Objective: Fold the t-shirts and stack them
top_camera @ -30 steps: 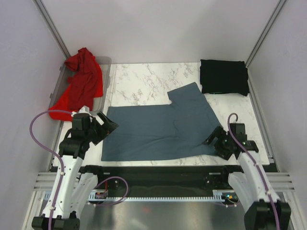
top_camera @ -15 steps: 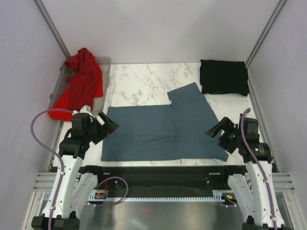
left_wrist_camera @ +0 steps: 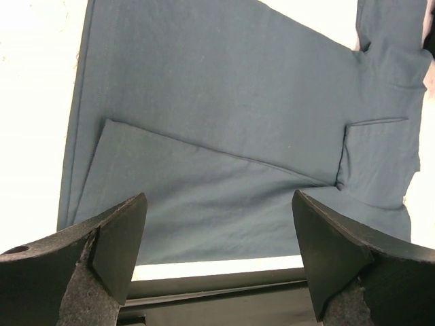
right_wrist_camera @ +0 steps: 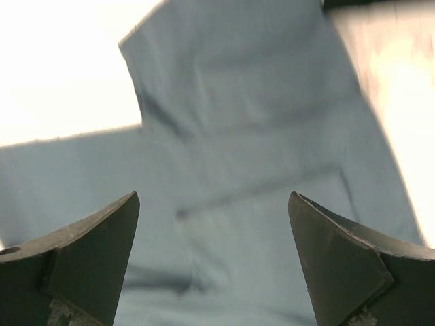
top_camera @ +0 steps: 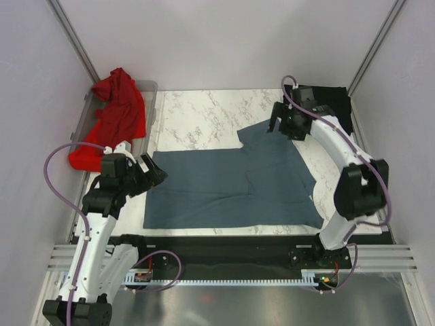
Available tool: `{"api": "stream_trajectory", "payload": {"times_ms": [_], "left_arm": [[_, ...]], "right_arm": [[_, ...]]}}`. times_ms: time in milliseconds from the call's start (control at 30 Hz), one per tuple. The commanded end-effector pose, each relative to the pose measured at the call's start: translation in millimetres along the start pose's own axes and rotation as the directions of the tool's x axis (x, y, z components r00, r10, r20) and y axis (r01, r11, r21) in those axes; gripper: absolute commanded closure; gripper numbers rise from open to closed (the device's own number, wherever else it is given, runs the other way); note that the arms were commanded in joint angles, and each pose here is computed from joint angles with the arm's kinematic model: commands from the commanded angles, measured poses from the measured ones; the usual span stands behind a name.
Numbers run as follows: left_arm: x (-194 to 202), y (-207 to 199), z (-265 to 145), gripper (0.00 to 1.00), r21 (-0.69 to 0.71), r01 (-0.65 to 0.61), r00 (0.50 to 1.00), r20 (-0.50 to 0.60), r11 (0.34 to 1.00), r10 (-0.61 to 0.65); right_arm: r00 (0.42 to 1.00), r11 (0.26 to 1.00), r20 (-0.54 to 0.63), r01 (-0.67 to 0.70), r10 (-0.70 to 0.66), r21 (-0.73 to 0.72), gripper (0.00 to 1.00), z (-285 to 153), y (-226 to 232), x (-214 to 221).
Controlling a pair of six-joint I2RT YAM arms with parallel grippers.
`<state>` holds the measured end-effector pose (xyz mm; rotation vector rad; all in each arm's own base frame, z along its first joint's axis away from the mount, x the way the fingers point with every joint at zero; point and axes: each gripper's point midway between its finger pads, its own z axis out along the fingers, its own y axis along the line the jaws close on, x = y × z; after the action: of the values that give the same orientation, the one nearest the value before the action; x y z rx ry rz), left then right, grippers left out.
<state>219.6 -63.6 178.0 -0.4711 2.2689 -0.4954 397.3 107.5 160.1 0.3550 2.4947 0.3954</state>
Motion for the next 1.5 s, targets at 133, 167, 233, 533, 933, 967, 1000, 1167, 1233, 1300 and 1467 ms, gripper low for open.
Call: {"api": "stream_trajectory", "payload": {"times_ms": [133,167,233,533,933,967,1000,1167,1233,1300,1467], "left_arm": [[-9.8,-2.0,0.5,0.10,0.016,-0.061,0.997,0.041,0.998,0.061],[-10.5,-2.9,0.0,0.10,0.020,-0.061,0.997,0.047,0.998,0.060],[-10.2,-2.4,0.4,0.10,0.019,-0.060,0.997,0.048,0.998,0.059],[-11.2,-5.2,-2.5,0.08,0.035,-0.064,0.996,0.062,0.997,0.062],[-10.0,-4.9,-1.1,0.09,0.036,-0.061,0.997,0.056,0.998,0.059],[-9.8,-4.4,-0.4,0.09,0.033,-0.060,0.997,0.056,0.998,0.058],[-10.3,-4.8,-0.7,0.09,0.034,-0.059,0.997,0.057,0.998,0.057],[-10.2,-4.5,-1.0,0.09,0.034,-0.059,0.997,0.059,0.998,0.057],[-9.5,-4.2,-0.4,0.09,0.033,-0.060,0.997,0.056,0.998,0.058],[-8.9,-3.2,1.3,0.09,0.028,-0.059,0.997,0.048,0.998,0.057],[-20.4,1.4,16.2,0.09,-0.016,-0.080,0.996,0.049,0.997,0.080]], "right_arm": [[0.983,0.980,0.117,0.119,-0.139,0.161,0.02,93.6,4.6,-83.8],[0.977,0.982,0.156,0.121,-0.144,0.148,0.02,96.3,14.0,-99.4],[0.972,0.981,0.179,0.127,-0.153,0.150,0.03,113.4,18.2,-110.7],[0.965,0.972,0.205,0.125,-0.166,0.196,0.08,202.1,12.6,-134.1],[0.961,0.937,0.175,0.150,-0.213,0.316,0.20,226.7,-22.6,-115.3],[0.965,0.937,0.163,0.148,-0.207,0.315,0.26,228.7,-24.7,-109.7],[0.965,0.942,0.167,0.144,-0.202,0.303,0.30,228.3,-22.5,-109.5],[0.972,0.956,0.149,0.138,-0.181,0.260,0.71,229.3,-17.4,-98.5],[0.972,0.959,0.144,0.145,-0.183,0.243,0.84,229.1,-12.3,-96.5],[0.970,0.962,0.155,0.147,-0.185,0.230,1.00,224.1,-6.8,-100.7],[0.968,0.972,0.186,0.134,-0.171,0.193,1.00,183.6,8.4,-110.9]]}}
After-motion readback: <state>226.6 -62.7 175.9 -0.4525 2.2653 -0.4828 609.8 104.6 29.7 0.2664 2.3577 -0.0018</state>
